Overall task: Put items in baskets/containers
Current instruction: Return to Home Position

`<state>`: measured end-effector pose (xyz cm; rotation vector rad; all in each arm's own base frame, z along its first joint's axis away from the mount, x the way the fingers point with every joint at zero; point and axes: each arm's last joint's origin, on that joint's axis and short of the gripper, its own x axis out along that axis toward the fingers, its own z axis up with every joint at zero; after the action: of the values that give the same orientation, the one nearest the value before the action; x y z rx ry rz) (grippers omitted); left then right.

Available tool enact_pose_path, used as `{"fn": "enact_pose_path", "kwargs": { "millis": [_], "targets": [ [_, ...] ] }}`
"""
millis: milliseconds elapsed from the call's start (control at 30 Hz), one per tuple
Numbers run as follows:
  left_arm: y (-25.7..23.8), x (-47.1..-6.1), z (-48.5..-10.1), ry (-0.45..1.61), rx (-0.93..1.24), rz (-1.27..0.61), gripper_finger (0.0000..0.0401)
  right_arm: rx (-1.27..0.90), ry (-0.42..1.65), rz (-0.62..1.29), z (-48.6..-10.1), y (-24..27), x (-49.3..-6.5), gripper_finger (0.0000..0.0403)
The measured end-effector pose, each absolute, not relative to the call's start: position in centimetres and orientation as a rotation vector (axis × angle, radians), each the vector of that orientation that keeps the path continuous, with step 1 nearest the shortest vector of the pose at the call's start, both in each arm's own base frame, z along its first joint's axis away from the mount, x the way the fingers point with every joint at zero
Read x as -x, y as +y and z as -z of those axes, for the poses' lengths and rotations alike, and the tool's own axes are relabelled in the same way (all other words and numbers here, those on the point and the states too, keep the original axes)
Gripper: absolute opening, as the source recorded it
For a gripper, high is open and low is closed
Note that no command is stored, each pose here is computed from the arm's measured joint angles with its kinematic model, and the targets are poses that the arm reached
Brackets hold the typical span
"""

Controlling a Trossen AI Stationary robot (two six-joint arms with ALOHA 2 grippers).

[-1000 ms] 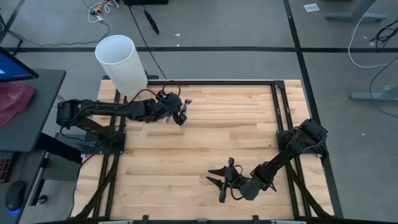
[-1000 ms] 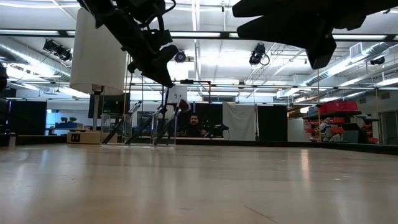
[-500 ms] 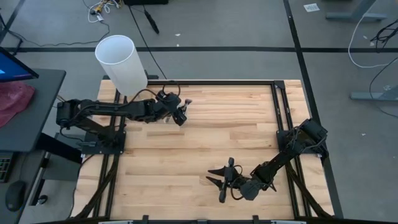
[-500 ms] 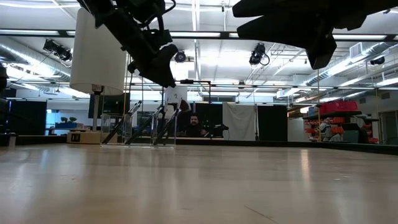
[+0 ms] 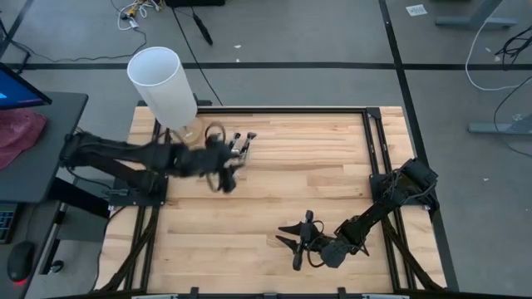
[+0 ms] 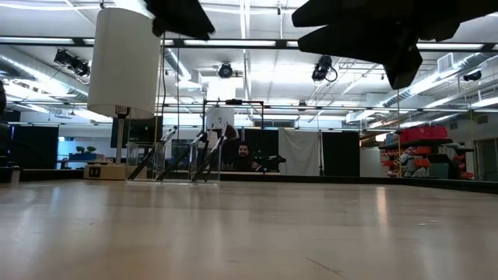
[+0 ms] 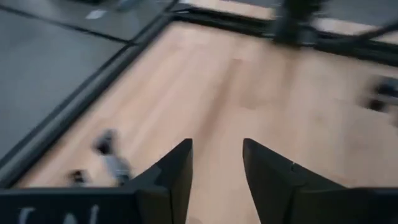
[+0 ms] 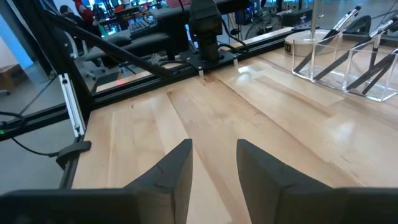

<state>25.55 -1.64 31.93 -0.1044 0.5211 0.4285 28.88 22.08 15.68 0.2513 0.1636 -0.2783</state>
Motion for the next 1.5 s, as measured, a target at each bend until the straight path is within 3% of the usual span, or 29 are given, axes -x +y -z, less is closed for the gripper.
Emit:
{"fn": "enact_pose_path", "kwargs": {
  "millis": [300,633,767,967,1133,1267,1500],
  "targets": [
    [-11.7,-22.1,-28.4,0.505,0.108,-0.281,0.0101,-0.258,0.224,0.166,-15.4,22.5,-28.8,0.0125],
    [-20.6,-17.4,-23.6,0.402,0.230,0.031,0.0073,-0.294,0.320,-0.265,-15.7,26.2,-26.4,0.0125],
    [-22.3,-16.8,-22.2,0.380,0.186,0.057,0.0064,-0.276,0.301,-0.382,-17.1,27.2,-25.2,0.0125],
    [-22.2,-17.9,-22.5,0.306,0.086,0.021,0.0054,-0.146,0.161,-0.425,-22.3,26.1,-24.1,0.0125],
    [-20.8,-18.9,-24.8,0.254,-0.024,0.150,0.0031,-0.033,0.110,-0.408,-25.8,23.1,-22.3,0.0125],
    [-18.1,-18.8,-26.9,0.198,-0.072,0.124,0.0005,-0.034,0.103,-0.366,-25.9,19.6,-20.7,0.0124],
    [-12.1,-16.4,-28.4,0.090,0.007,0.147,0.0005,-0.217,0.053,-0.340,-23.4,13.2,-18.3,0.0100]
  ]
}}
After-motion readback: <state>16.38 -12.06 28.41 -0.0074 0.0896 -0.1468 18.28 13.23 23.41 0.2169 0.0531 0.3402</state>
